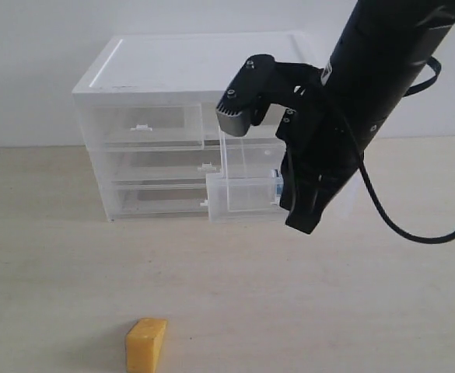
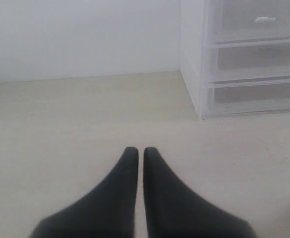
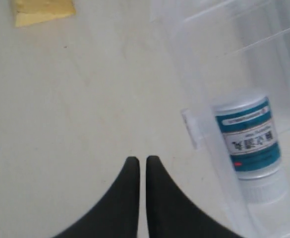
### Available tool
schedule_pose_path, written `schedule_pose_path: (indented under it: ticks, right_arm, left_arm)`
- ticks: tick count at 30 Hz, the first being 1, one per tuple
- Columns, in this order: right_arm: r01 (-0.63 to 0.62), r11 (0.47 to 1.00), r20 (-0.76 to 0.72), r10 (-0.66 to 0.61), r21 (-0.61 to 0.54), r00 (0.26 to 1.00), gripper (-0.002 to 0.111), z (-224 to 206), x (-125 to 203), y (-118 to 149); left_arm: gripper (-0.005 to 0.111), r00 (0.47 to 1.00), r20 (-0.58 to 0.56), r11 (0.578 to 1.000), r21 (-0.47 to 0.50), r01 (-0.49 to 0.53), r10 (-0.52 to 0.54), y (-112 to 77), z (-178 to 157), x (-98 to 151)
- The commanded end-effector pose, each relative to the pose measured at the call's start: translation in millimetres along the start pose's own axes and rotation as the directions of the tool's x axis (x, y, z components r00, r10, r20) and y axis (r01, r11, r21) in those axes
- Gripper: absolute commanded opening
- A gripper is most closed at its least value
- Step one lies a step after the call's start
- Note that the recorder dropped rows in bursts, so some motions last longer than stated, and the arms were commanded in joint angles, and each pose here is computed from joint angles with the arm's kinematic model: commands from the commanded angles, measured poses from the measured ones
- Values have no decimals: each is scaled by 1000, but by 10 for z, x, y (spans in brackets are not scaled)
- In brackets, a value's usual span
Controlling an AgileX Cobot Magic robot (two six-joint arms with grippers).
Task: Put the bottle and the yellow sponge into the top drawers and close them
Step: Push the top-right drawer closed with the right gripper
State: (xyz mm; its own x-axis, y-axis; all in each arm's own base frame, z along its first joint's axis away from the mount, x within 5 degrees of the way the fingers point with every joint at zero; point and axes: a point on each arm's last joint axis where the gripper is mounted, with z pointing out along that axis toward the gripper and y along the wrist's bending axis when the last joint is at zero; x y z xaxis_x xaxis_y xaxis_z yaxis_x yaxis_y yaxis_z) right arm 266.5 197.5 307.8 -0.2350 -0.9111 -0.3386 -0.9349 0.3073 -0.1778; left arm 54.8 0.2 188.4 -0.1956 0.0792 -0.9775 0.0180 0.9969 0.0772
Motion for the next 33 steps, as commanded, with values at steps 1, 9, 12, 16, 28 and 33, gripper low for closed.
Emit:
schedule_pose_path:
  ticks: [1, 9, 12, 16, 28, 33]
  right_arm:
    - [7, 997, -7, -7, 77, 1000, 0, 44, -14, -55]
    - [25, 979, -25, -20, 201, 999, 0, 148, -29, -199]
    - [15, 966, -11, -12, 259, 1000, 0, 136, -41, -251]
    - [-5, 949, -6, 8, 315, 1000, 0, 121, -41, -302]
    - [-32, 913, 20, 27, 407, 999, 0, 376, -106, -449]
    - [-91, 852, 83, 56, 515, 995, 0, 336, -140, -554]
  left_arm:
    - [4, 1000, 7, 1000, -4, -8, 8, 2, 1, 4]
    - [4, 1000, 7, 1000, -4, -8, 8, 2, 1, 4]
    - [4, 1000, 7, 1000, -4, -8, 8, 2, 1, 4]
    - [4, 1000, 7, 1000, -4, -8, 8, 2, 1, 4]
    - [4, 1000, 7, 1000, -4, -8, 8, 2, 1, 4]
    - [4, 1000, 7, 1000, -4, -8, 8, 2, 1, 4]
